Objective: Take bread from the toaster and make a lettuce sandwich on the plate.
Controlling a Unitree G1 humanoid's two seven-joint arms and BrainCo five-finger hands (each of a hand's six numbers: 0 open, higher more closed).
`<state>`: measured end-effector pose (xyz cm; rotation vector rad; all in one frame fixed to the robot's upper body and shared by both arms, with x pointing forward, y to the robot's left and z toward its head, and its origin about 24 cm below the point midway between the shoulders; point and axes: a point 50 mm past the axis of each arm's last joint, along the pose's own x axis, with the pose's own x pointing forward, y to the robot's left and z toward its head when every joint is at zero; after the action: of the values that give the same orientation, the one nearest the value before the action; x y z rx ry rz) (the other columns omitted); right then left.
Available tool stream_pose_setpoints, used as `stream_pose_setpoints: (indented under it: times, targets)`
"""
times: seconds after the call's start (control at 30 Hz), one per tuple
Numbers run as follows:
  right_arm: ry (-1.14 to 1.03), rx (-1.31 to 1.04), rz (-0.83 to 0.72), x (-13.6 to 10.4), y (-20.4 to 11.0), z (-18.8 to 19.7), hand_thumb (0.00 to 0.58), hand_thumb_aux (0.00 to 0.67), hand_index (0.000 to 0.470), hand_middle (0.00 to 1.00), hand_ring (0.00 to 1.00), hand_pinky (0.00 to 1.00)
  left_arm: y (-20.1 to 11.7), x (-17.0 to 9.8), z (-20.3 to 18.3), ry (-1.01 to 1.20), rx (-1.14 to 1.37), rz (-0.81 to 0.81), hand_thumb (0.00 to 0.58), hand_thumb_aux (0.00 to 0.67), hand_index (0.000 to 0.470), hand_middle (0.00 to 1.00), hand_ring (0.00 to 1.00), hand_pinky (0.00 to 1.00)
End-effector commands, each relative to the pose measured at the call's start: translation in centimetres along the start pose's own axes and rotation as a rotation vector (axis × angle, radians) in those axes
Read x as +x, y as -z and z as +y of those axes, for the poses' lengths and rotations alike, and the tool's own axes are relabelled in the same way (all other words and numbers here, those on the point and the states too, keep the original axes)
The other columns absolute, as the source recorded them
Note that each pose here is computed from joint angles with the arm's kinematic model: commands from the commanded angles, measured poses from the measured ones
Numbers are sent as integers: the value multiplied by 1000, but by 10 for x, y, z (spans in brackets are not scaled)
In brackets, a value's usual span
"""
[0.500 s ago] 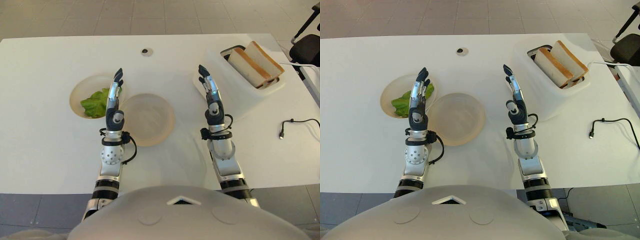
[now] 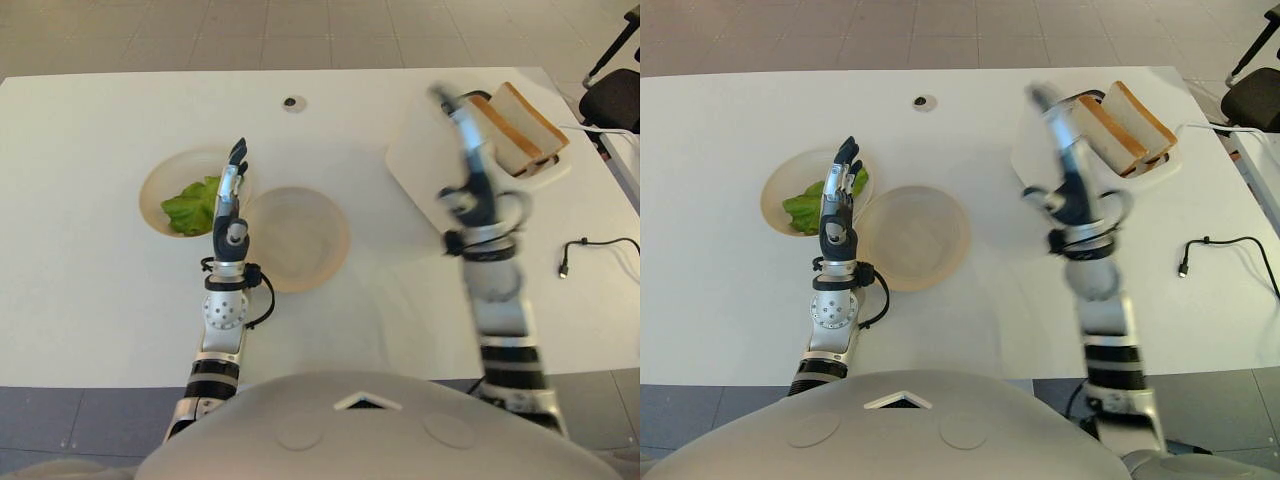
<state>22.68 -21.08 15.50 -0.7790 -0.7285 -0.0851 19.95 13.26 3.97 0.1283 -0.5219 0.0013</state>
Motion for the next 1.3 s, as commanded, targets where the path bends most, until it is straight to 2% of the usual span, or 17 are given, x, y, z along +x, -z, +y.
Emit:
stream_pose_setpoints:
  times: [0.03,0.13,0.23,0.4,0.53,0.57,0.6,0.63,0.77,0.87,1.0,1.07,1.13,1.23,1.3]
  targets:
    - [57,-488,246,14,51,-94,0,0,0,0,0,0,9,-14,-6,29,-2,83,0,0,0,0,0,0]
    - [-39,-611,421,-2,83,-108,0,0,0,0,0,0,9,-15,-9,39,0,86,0,0,0,0,0,0]
    - [-131,-632,501,-18,98,-97,0,0,0,0,0,0,10,-16,-9,44,4,91,0,0,0,0,0,0]
    - [-258,-607,509,-33,101,-69,0,0,0,0,0,0,10,-17,-8,50,9,90,0,0,0,0,0,0]
    - [-320,-588,494,-35,98,-57,0,0,0,0,0,0,9,-16,-8,50,11,87,0,0,0,0,0,0]
    - [-327,-591,488,-33,97,-56,104,63,44,137,137,137,9,-16,-7,49,12,86,0,0,0,0,0,0]
    - [-321,-597,479,-31,96,-57,538,489,343,753,753,753,9,-16,-7,48,13,85,0,0,0,0,0,0]
    - [-312,-601,469,-29,94,-58,580,670,470,1000,1000,1000,9,-16,-7,48,13,85,0,0,0,0,0,0]
    - [-211,-600,376,-17,77,-64,580,670,470,1000,1000,1000,9,-16,-7,46,14,85,0,0,0,0,0,0]
    - [-54,-621,259,-4,57,-76,580,670,470,1000,1000,1000,9,-17,-6,40,19,84,0,0,0,0,0,0]
    - [194,-525,-59,15,3,-81,580,670,470,1000,1000,1000,6,-17,6,-12,53,65,0,0,0,0,0,0]
    - [154,-361,-177,18,-21,-63,580,670,470,1000,1000,1000,2,-16,17,-59,89,42,0,0,0,0,0,0]
    - [44,-106,-211,15,-36,-33,580,670,470,1000,1000,1000,-4,-14,30,-104,186,3,0,0,0,0,0,0]
    - [-163,308,-167,2,-58,30,580,670,470,1000,1000,1000,-3,-11,49,-164,403,26,0,0,0,0,0,0]
    - [-299,475,-99,-13,-66,75,580,670,470,1000,1000,1000,5,-13,59,-180,532,79,0,0,0,0,0,0]
